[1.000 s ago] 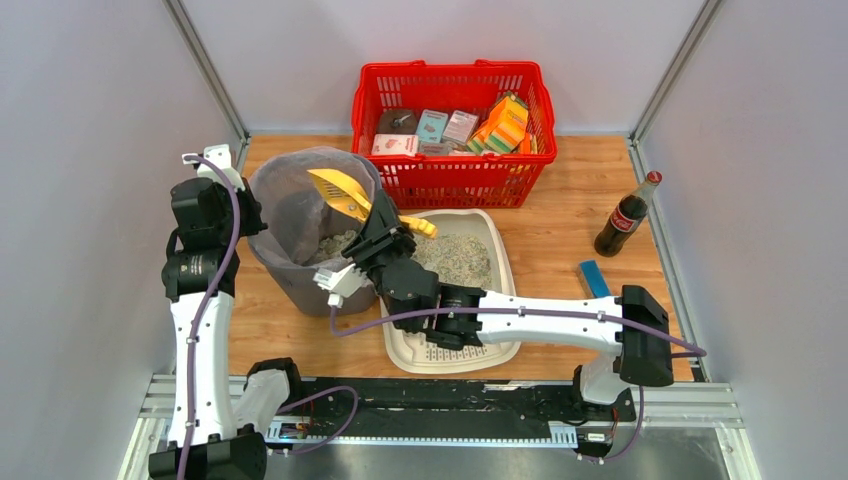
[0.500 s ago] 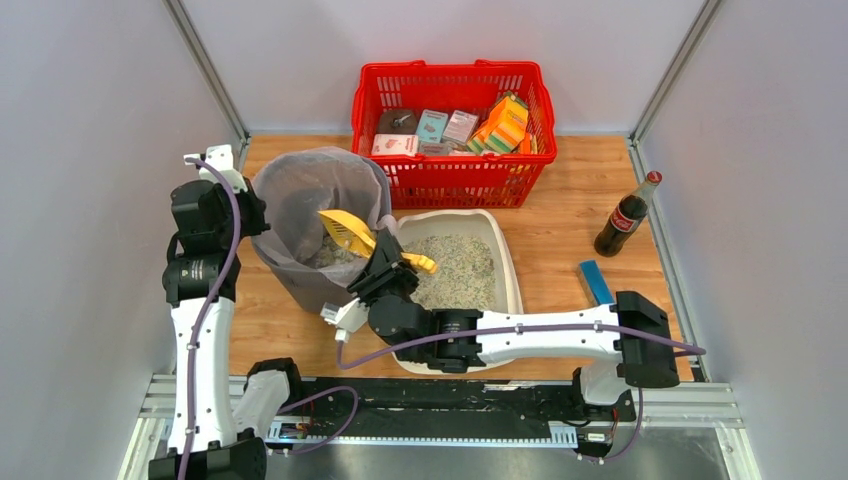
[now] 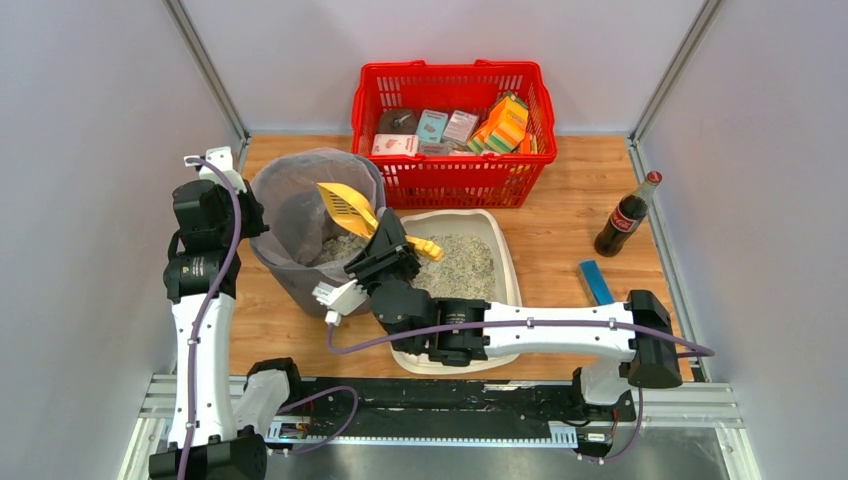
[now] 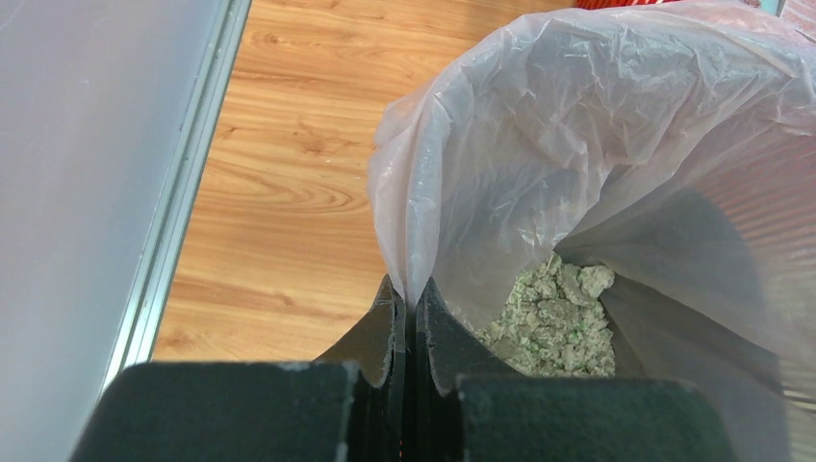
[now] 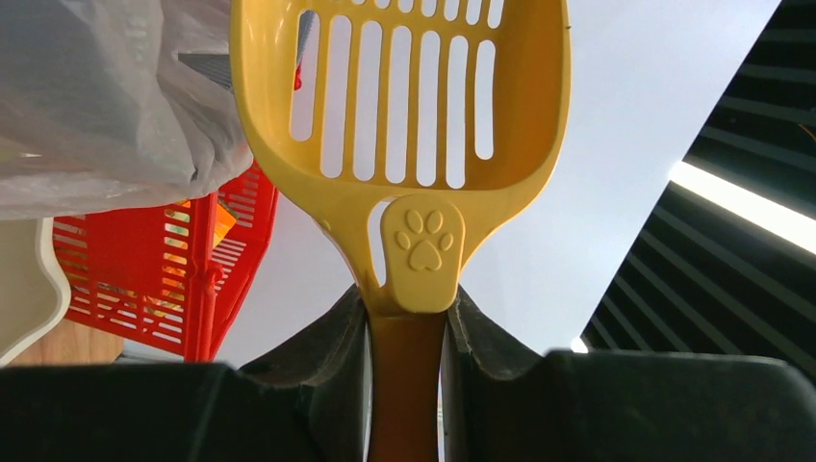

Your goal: Clean the litter box

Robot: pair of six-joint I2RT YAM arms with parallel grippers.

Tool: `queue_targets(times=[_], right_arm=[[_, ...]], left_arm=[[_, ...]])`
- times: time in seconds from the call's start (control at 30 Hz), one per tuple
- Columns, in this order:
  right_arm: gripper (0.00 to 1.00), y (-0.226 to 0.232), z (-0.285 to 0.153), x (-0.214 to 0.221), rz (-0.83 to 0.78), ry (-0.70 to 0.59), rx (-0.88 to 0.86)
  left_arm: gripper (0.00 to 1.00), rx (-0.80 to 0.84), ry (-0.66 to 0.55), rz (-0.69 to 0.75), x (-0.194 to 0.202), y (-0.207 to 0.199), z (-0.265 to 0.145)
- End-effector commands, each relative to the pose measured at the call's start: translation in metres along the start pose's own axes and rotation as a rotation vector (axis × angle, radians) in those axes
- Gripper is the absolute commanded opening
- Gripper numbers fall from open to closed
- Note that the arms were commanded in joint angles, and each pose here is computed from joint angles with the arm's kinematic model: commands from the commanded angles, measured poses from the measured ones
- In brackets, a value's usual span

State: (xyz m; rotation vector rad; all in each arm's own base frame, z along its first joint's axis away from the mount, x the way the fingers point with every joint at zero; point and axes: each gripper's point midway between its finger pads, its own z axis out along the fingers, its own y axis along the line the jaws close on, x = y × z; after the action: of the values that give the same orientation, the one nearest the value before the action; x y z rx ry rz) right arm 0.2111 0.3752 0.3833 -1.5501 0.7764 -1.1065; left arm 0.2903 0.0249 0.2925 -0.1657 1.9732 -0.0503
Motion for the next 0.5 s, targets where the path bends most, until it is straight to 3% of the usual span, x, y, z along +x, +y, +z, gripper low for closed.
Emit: queue_targets(times=[0.0,0.17,0.3,0.47], right_arm=[[0.00,0.015,-0.012,0.005,0.020,0.018,-0.031],[0.00,0.062,-0.023,-0.019,0.009,-0.029,-0.134],[0.00,0.051,-0.024,-0.019,0.040,-0.030,-0.120],[0.00,0.018,-0.023,-0.014,0.195,-0.029,-0.068]], left_arm=[[0.00,0.065,0.055,-0.029,0.016,-0.013,0.000],[0.00,0.065,0.055,-0.029,0.016,-0.013,0.000],[0.00,0.074,0.056,-0.028,0.016,-0.014,0.000],[0.00,0.068,0.055,-0.028,0.016,-0.013,0.000]])
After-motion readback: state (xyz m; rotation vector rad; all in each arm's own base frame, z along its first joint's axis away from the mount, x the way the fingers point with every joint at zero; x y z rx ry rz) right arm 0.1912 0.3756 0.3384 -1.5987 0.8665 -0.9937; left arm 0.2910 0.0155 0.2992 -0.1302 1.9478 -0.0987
